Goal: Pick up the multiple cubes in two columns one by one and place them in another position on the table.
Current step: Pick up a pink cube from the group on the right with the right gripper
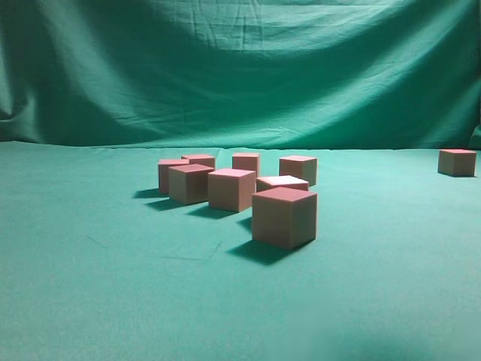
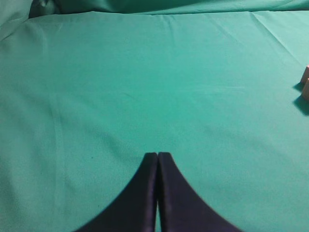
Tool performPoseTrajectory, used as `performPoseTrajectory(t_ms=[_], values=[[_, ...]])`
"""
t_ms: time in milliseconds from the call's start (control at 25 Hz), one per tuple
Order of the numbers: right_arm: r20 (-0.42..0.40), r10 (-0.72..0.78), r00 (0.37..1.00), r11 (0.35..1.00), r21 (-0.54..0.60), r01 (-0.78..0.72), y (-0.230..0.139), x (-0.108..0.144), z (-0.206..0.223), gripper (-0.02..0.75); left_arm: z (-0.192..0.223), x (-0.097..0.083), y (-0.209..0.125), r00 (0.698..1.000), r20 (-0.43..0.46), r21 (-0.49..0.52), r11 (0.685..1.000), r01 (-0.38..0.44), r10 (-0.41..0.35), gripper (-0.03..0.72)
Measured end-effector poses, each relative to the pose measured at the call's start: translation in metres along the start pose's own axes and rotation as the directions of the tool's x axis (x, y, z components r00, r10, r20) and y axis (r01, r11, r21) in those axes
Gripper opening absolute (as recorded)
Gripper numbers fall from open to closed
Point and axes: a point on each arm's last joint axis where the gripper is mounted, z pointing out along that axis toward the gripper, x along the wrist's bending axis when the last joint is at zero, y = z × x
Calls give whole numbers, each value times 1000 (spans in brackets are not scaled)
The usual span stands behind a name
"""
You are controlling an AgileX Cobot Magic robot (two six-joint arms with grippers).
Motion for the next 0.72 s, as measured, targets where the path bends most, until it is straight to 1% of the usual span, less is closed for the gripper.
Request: performPoseTrajectory(t_ms=[160,280,400,520,720], values=[[53,138,989,990,12,-139,-6,-43,-1,484,0,0,0,1000,0,0,1000,0,0,0],[96,275,957,959,42,-280,-13,-84,8,484,0,0,0,1000,0,0,1000,0,0,0],[76,410,909,909,44,-414,-19,-116,19,484,0,0,0,1000,0,0,1000,0,0,0],[39,478,877,875,56,-480,-21,-139,38,484,0,0,0,1000,0,0,1000,0,0,0],[37,479,877,867,135,-479,-11,-163,88,484,0,0,0,1000,0,0,1000,0,0,0]])
